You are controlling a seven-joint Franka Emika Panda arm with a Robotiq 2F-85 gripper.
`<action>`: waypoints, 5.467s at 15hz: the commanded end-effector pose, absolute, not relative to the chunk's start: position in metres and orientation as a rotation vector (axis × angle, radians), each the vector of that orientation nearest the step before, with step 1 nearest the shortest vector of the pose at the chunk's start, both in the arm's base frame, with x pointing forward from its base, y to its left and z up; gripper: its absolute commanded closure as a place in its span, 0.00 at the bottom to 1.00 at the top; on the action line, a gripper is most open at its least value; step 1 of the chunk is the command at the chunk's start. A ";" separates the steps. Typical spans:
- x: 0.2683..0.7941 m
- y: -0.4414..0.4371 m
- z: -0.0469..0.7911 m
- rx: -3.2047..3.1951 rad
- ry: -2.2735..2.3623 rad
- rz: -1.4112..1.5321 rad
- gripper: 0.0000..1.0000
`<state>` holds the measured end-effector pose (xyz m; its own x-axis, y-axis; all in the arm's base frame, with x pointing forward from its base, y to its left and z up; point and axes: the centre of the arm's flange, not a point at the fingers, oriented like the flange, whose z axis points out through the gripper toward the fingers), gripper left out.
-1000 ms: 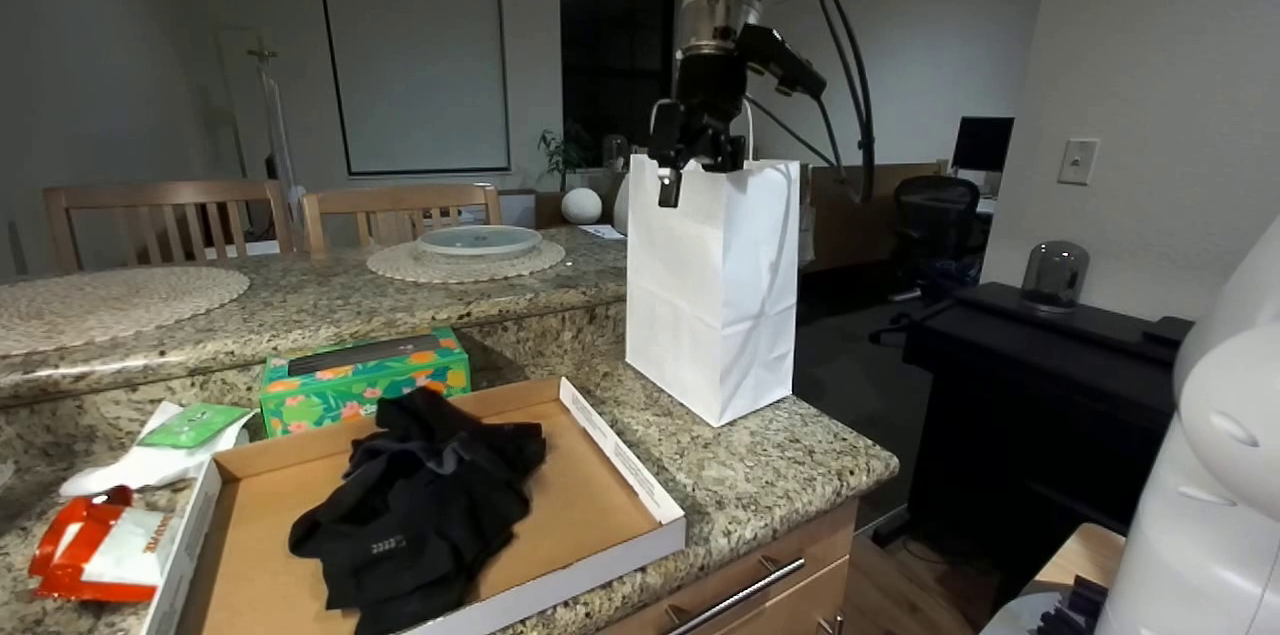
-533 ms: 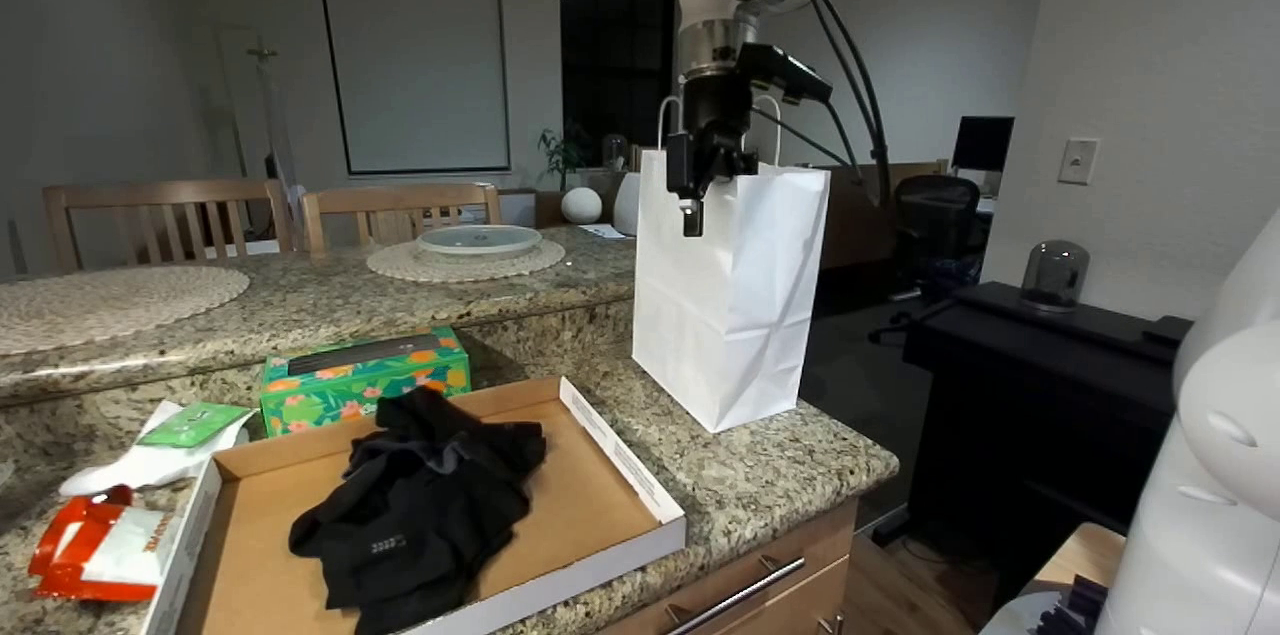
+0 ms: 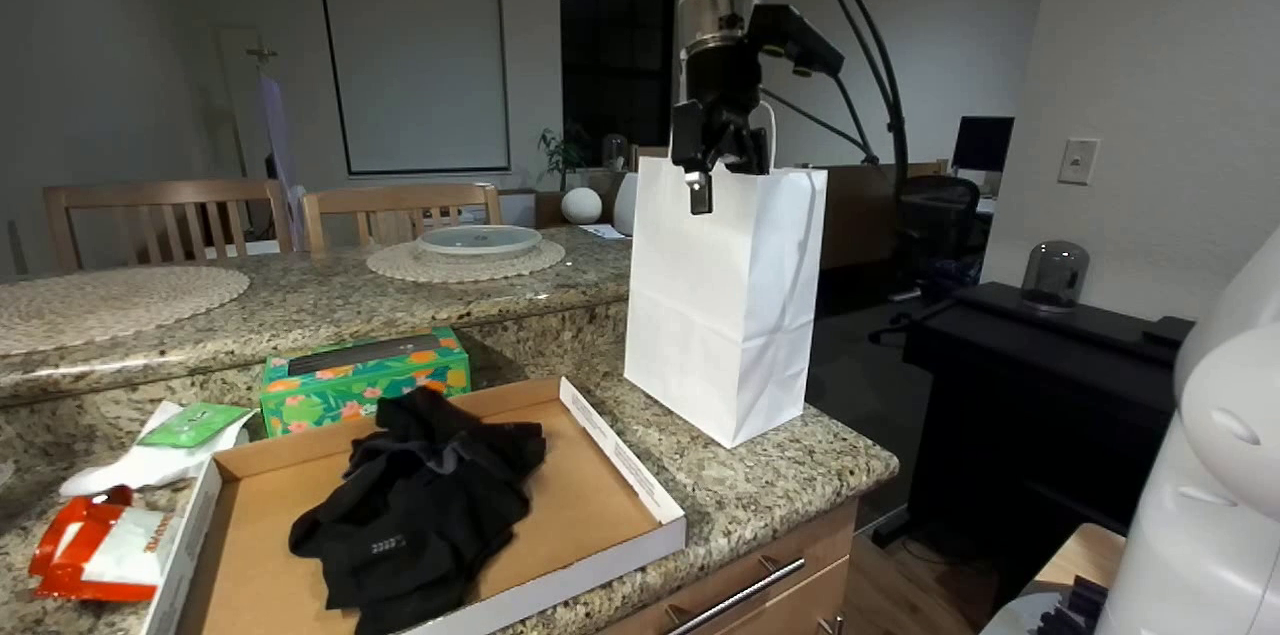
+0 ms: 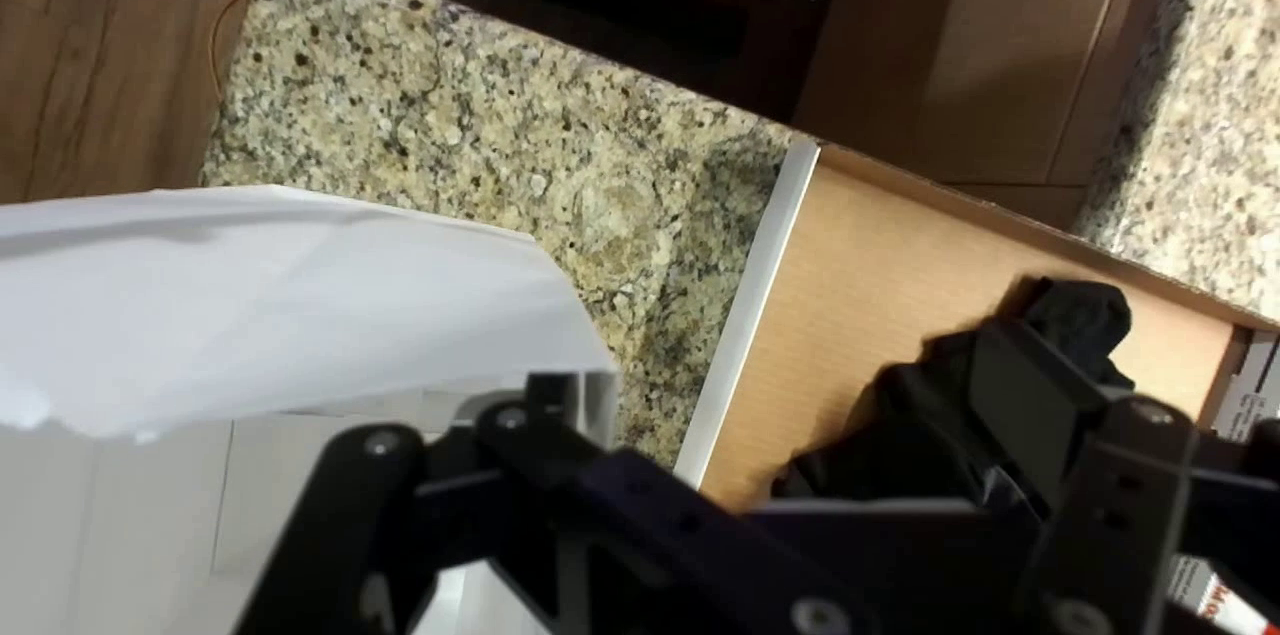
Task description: Place the black socks inside the white paper bag
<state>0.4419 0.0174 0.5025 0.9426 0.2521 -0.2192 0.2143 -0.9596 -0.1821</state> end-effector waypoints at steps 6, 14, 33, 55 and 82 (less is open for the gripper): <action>0.440 -0.004 0.533 -2.972 -0.147 0.122 0.00; 0.446 0.010 0.675 -3.017 -0.025 -0.543 0.00; 0.525 0.293 0.430 -2.939 -0.434 -0.399 0.00; 0.532 0.333 0.257 -3.091 -0.545 -0.267 0.79; 0.477 0.165 0.845 -3.032 -0.041 -1.175 0.97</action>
